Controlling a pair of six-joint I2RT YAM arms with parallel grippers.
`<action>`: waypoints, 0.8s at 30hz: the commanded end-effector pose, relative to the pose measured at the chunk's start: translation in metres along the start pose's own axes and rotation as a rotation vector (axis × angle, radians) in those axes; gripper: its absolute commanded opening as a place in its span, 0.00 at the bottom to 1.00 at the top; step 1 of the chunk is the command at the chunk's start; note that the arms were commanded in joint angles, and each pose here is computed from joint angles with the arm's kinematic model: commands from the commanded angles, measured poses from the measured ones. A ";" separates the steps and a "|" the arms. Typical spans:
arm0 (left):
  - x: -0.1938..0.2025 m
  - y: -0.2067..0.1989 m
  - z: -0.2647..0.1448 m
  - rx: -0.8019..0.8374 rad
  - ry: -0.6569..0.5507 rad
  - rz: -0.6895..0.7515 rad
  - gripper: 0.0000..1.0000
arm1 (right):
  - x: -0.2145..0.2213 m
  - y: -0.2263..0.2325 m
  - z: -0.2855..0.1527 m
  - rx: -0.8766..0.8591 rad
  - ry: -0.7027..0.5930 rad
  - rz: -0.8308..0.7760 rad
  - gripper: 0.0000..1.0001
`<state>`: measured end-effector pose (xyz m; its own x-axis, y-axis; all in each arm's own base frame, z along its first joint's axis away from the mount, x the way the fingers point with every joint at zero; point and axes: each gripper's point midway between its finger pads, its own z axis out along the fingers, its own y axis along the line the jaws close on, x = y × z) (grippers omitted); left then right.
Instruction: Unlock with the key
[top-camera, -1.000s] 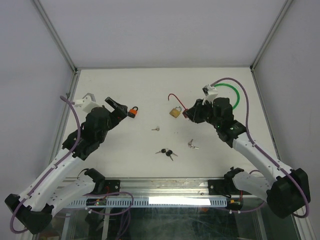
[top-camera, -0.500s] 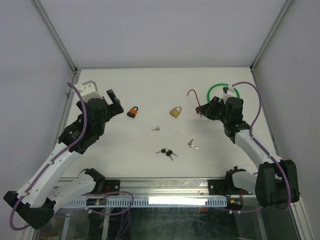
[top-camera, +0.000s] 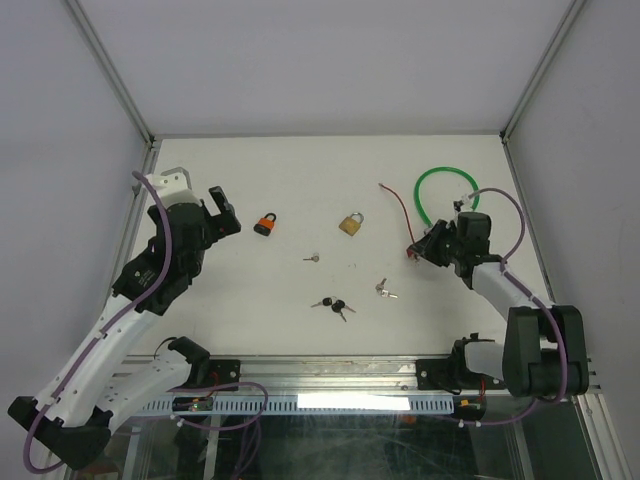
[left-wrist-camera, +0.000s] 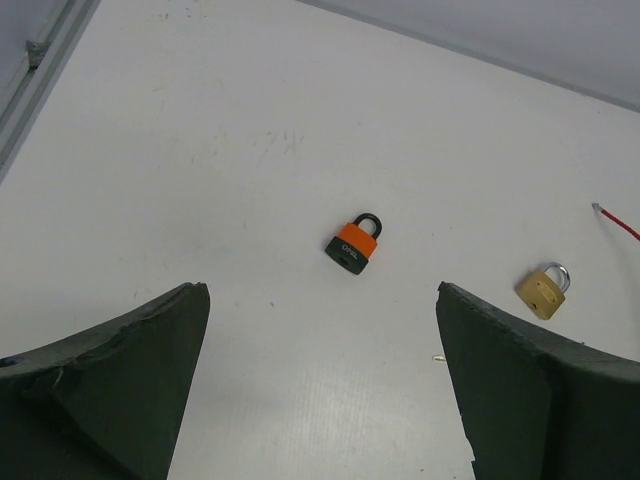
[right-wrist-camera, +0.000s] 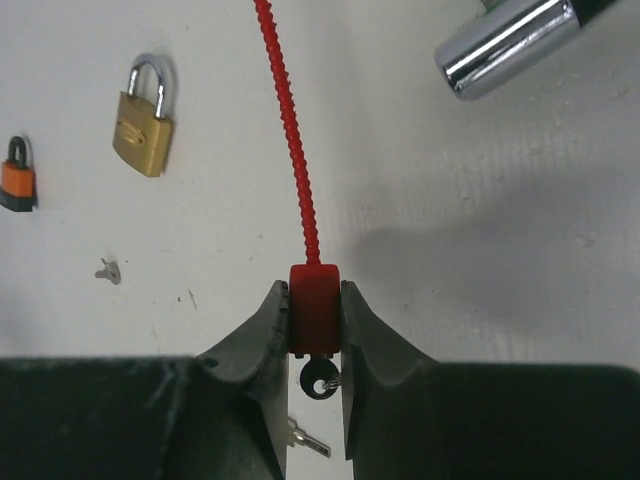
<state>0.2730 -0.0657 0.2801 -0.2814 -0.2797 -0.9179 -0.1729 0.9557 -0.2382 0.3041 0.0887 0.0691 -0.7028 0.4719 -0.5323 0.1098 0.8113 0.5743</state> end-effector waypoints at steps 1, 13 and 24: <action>-0.013 -0.003 0.000 0.028 -0.046 -0.011 0.99 | 0.003 -0.009 0.002 0.037 0.036 -0.041 0.05; -0.010 0.002 0.004 0.021 -0.034 -0.019 0.99 | 0.008 -0.023 0.000 0.137 0.067 -0.043 0.42; -0.006 0.007 0.007 0.044 -0.008 -0.029 0.99 | -0.010 0.028 -0.020 0.189 -0.035 -0.246 0.77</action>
<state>0.2780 -0.0529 0.2745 -0.2872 -0.3056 -0.9078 -0.1876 0.9473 -0.2595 0.2798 0.0942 0.0596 -0.7866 0.3070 -0.5358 0.1107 0.9237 0.3669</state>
